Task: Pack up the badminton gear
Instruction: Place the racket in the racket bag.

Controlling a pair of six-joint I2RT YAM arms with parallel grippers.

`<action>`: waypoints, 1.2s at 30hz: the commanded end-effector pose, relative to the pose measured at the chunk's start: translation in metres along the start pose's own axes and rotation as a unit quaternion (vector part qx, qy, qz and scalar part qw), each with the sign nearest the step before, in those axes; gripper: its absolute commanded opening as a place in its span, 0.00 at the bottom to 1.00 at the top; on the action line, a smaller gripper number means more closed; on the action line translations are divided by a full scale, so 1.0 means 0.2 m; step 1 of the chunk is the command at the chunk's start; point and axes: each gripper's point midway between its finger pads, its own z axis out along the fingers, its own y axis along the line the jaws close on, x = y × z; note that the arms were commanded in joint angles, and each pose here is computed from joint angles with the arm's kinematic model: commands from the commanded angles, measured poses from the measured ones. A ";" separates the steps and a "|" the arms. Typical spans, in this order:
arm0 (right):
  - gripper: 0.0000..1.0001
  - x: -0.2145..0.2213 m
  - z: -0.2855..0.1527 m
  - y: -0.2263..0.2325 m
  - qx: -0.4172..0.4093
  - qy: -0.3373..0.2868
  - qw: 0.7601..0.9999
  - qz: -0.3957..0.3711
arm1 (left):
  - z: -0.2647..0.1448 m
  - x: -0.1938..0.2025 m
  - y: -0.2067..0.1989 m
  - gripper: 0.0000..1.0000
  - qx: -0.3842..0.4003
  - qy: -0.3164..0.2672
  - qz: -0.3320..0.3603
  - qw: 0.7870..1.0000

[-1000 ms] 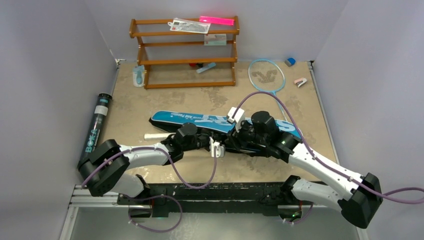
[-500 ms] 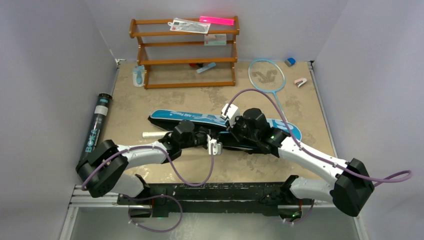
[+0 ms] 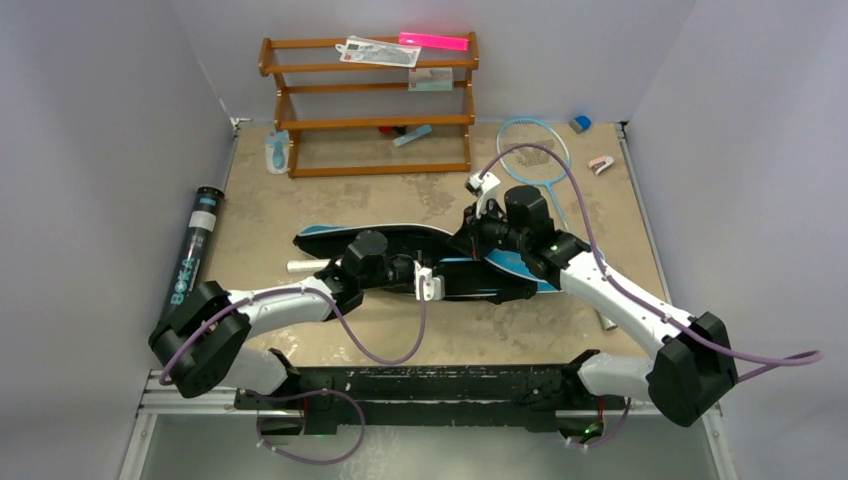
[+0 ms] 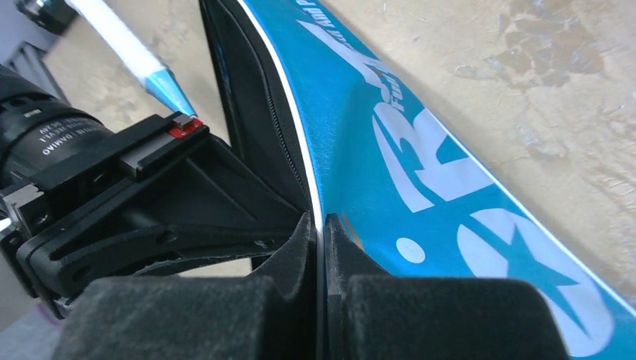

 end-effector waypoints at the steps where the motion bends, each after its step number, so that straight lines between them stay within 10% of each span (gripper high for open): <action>1: 0.00 -0.30 -0.07 0.24 -0.117 -0.060 0.989 0.075 | 0.04 -0.38 0.14 0.00 0.000 -0.138 0.035 0.990; 20: 0.00 -0.37 -0.19 0.25 -0.187 -0.051 0.966 0.173 | 0.20 -0.03 0.15 0.00 0.065 -0.209 0.104 0.970; 29: 0.00 -0.38 -0.22 0.12 -0.149 -0.061 0.968 0.193 | 0.10 -0.03 0.34 0.58 -0.010 -0.113 -0.011 0.994; 36: 0.00 -0.41 -0.15 -0.04 -0.117 -0.064 0.962 0.240 | -0.07 -0.17 0.36 0.75 0.052 -0.015 -0.158 0.986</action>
